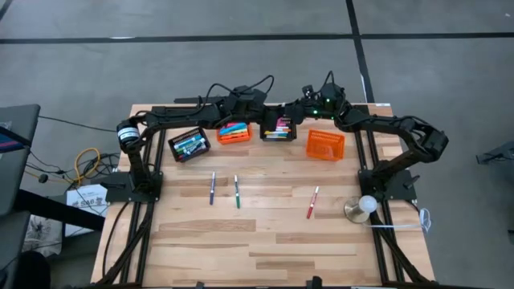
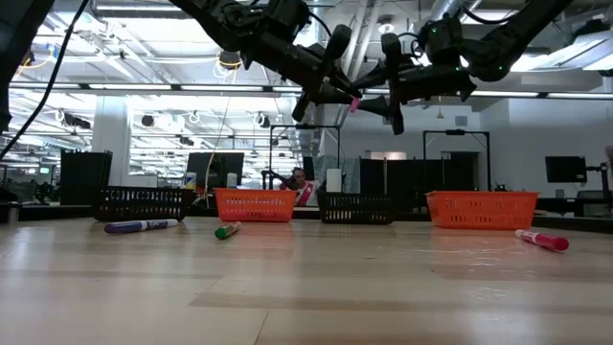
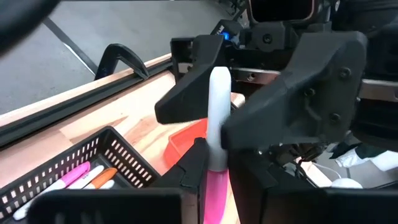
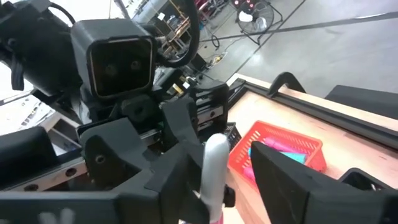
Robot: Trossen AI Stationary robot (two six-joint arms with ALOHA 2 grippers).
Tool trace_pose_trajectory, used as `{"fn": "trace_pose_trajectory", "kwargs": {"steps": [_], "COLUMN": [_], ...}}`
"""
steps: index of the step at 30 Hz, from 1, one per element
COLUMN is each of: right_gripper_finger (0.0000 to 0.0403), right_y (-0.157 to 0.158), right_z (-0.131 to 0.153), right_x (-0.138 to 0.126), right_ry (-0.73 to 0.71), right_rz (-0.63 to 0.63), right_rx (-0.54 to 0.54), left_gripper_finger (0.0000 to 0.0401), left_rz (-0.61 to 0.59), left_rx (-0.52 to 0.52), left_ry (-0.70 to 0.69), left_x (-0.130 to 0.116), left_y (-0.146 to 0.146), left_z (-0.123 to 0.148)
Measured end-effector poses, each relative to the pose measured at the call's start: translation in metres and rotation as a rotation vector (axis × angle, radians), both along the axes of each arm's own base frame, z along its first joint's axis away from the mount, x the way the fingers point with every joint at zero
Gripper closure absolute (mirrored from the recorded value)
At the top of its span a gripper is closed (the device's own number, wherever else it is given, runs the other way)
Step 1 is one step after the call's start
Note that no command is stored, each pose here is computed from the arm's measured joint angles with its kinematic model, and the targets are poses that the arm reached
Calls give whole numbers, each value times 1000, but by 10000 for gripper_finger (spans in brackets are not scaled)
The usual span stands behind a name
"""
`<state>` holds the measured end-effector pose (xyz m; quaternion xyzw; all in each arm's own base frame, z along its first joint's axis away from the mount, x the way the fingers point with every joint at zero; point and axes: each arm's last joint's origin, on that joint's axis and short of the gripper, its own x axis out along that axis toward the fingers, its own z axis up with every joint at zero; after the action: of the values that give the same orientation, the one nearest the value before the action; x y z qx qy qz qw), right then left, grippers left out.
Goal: Pick & Place Markers
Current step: Put the small pink highlighter pen into the right black bin
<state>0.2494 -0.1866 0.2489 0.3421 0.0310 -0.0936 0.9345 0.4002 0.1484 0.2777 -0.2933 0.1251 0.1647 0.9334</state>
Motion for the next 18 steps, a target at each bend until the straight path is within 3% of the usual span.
{"fn": "trace_pose_trajectory", "kwargs": {"steps": [15, 18], "right_gripper_finger": [373, 378], "right_y": [0, 0], "right_z": [0, 1], "right_x": [0, 0], "right_ry": [-2, 0], "right_rz": [0, 2], "right_rx": [-6, -24], "left_gripper_finger": [348, 348], "left_rz": [2, 2], "left_rx": [-4, -4], "left_ry": [3, 4], "left_x": [0, 0], "left_y": [0, 0], "left_z": [-1, -1]}}
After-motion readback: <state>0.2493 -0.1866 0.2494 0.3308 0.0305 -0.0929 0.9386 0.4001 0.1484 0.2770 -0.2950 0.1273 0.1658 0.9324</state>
